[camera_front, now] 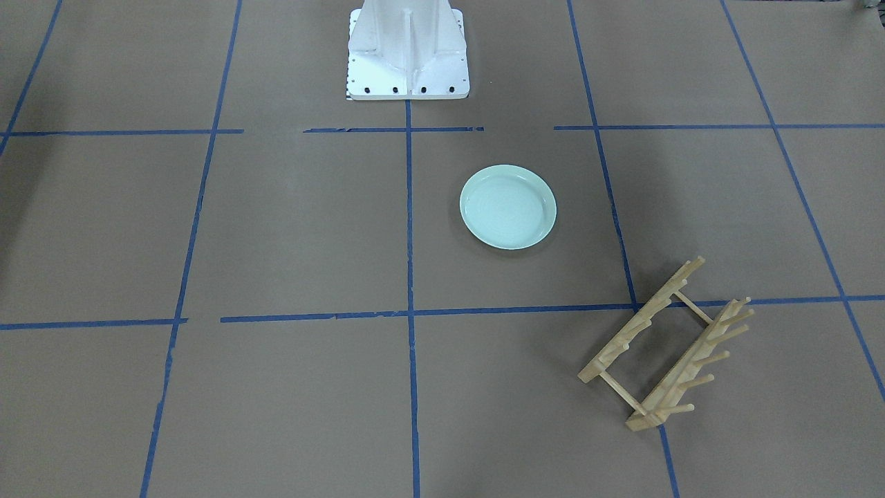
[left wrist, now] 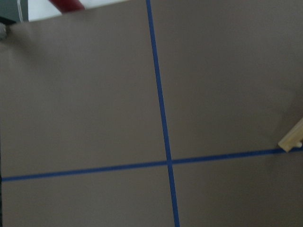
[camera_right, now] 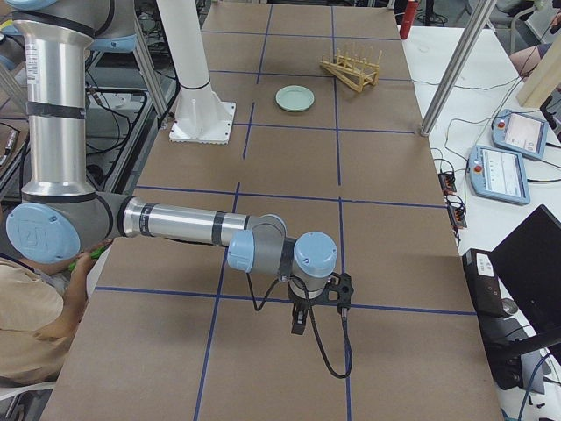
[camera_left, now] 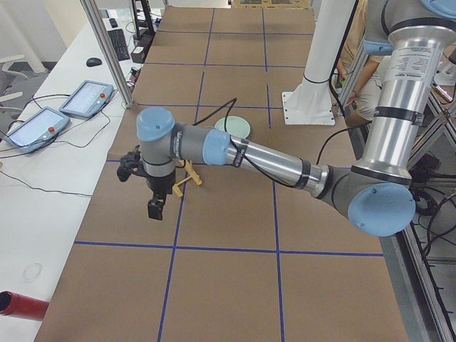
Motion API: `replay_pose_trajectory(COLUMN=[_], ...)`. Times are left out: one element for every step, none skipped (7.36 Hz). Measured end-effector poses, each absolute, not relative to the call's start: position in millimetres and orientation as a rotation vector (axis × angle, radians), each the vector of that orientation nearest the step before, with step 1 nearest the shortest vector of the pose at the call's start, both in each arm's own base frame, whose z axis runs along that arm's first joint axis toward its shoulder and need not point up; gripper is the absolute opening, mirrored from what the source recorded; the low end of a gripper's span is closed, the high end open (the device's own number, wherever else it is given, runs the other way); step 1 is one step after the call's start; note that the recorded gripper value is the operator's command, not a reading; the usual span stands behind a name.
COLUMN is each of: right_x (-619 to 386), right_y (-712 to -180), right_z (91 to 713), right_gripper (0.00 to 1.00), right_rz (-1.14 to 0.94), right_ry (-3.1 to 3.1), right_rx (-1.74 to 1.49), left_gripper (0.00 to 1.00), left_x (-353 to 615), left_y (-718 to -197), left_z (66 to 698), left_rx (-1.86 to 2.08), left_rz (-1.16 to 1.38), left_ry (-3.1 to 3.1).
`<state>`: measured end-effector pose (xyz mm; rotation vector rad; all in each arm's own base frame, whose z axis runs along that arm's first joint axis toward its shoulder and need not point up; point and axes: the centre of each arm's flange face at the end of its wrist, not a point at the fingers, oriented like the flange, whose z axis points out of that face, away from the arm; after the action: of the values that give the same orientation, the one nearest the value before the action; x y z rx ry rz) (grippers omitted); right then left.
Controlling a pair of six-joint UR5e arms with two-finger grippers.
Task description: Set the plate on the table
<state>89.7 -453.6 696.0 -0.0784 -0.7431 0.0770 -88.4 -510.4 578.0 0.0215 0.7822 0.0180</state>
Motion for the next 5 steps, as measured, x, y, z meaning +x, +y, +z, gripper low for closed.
replay_pose_trajectory(right_x=[90, 90, 90, 90, 90], right_y=[-454, -453, -454, -454, -454], right_z=[696, 696, 696, 696, 696], right_gripper=[1.0, 1.0, 1.0, 1.0, 1.0], right_rz=[0.077, 0.077, 0.077, 0.077, 0.077], right_ry=[-0.743, -0.743, -0.743, -0.743, -0.743], right_rx=[-0.078, -0.078, -0.078, -0.078, -0.078], left_gripper=[1.0, 1.0, 1.0, 1.0, 1.0], left_x=[-86, -83, -81, -81, -81], left_y=[-496, -491, -489, -491, -498], left_z=[594, 604, 610, 612, 612], left_rx=[-0.023, -0.048, -0.061, -0.066, -0.067], left_rz=[0.003, -0.003, -0.007, -0.008, -0.006], left_ry=[0.802, 0.81, 0.813, 0.812, 0.811])
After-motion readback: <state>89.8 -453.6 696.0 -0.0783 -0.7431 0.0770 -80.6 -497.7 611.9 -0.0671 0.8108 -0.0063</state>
